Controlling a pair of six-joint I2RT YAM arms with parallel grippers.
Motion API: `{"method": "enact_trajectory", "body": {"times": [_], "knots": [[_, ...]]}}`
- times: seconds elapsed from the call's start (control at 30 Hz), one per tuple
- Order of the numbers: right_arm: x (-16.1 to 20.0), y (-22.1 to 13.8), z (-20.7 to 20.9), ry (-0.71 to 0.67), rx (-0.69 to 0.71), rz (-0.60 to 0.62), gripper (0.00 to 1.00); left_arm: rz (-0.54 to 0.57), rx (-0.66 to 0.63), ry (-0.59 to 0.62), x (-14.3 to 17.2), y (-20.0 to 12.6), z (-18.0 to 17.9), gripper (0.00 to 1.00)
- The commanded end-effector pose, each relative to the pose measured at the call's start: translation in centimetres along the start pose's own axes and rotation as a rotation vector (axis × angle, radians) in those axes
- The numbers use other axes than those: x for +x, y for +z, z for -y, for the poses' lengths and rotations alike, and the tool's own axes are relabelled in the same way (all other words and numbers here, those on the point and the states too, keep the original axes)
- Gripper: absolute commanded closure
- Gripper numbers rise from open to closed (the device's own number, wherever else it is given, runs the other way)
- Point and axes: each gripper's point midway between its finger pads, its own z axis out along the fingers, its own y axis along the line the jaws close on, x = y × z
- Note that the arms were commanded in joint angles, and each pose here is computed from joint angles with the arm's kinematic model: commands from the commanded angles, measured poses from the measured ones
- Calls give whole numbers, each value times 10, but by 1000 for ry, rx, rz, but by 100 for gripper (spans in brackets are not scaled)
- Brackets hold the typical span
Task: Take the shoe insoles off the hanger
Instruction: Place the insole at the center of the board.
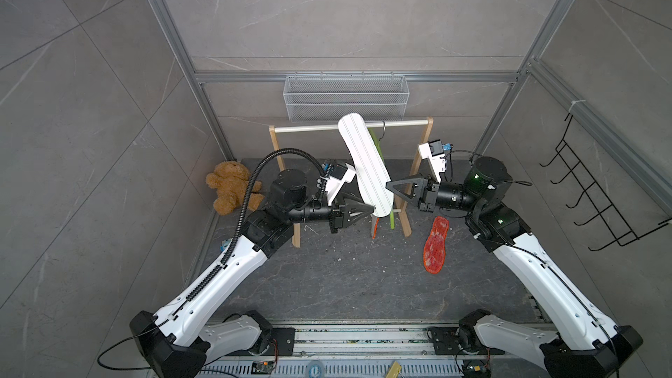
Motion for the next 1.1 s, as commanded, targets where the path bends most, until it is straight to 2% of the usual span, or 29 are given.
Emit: {"method": "enact_trajectory", "body": {"times": [0.0,0.03,0.07,0.3,0.5,0.77,0.9,1.07], "knots": [[-9,-4,-8,-35,7,51,100,53,-67,26,-13,-7,-5,32],[-11,-5,-7,-41,17,60,100,60,-101,28,-13,-8,-10,10],[-12,-6,-7,-45,27,67,100,66,-131,33,-13,-10,-14,0],[-20,-18,7,-87,174,130,100,147,-433,67,-13,-38,-54,0],[-30,-54,38,-112,488,241,100,198,-645,51,2,-63,-85,0],[-22,-135,69,-91,899,412,100,190,-770,-42,35,-71,-114,0],[-2,-165,85,-41,1051,421,100,185,-827,-101,52,-74,-129,0],[34,-176,106,44,1130,359,100,145,-850,-151,79,-71,-141,0]]}}
